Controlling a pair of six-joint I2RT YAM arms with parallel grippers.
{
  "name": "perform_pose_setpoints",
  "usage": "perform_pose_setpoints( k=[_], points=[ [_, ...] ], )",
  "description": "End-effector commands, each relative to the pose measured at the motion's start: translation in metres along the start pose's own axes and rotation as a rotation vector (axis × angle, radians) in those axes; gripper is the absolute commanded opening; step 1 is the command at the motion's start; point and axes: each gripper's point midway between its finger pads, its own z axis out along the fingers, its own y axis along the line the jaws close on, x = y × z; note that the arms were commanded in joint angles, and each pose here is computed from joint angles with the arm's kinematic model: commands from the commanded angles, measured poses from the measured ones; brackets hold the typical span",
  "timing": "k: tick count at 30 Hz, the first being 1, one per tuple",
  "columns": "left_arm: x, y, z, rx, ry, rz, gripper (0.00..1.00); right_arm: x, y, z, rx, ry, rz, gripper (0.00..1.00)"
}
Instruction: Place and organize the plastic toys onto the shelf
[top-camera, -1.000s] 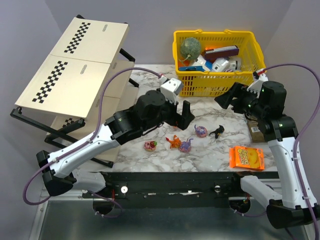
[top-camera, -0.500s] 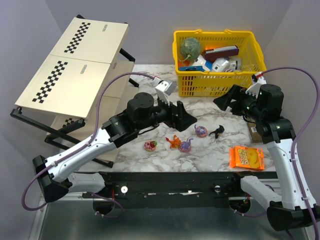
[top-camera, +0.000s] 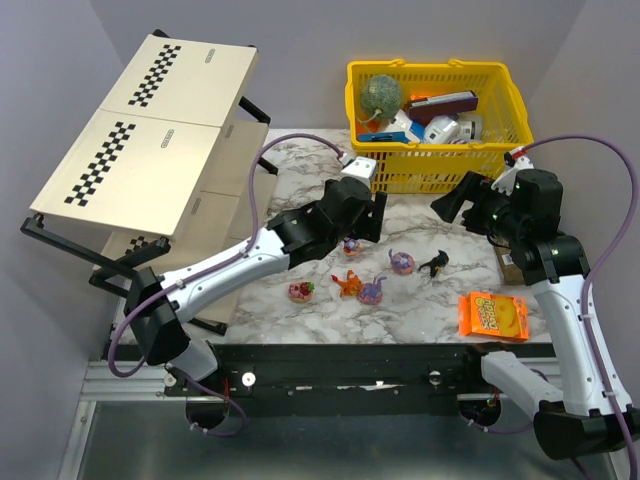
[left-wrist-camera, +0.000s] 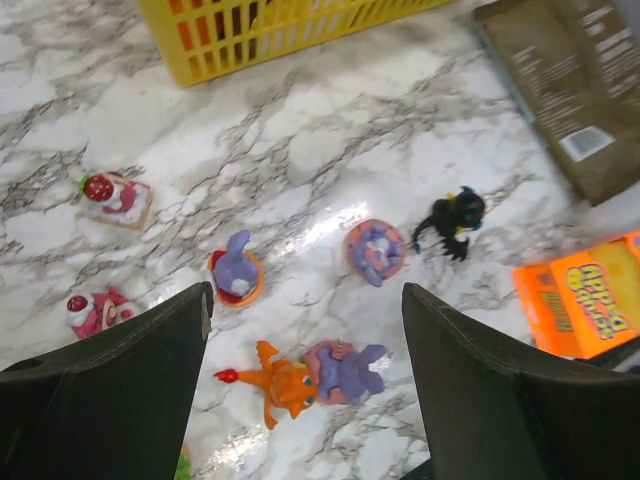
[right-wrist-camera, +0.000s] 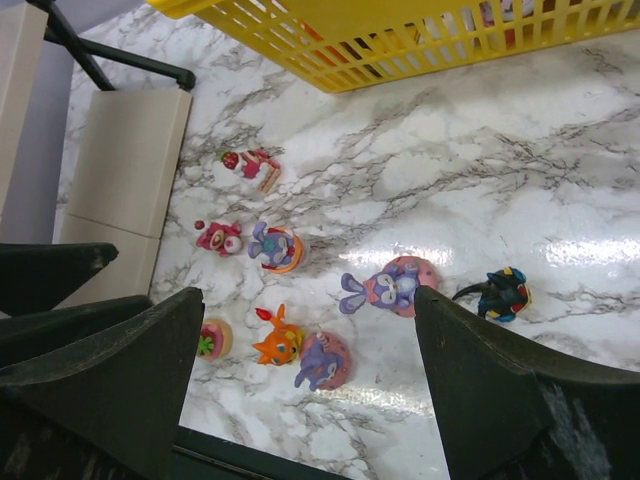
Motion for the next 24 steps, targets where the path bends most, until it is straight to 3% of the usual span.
perform_pose_setpoints(
  k=[1,13,18,24],
  points=[
    [0.009,0.021,0.013,-0.156,-0.005,0.037,0.81,0.006,-0.011,-0.002,0.063,0.02,0.006,0.93],
    [0.077,0.032,0.062,-0.183,0.117,0.124,0.67,0.007,-0.018,0.0,0.096,0.023,-0.001,0.93],
    [0.091,0.034,0.079,-0.203,0.13,0.131,0.56,0.007,-0.02,0.0,0.107,0.026,-0.005,0.93],
    [0.099,0.042,0.091,-0.26,0.138,0.142,0.5,0.005,-0.023,-0.002,0.125,0.019,-0.022,0.93]
  ],
)
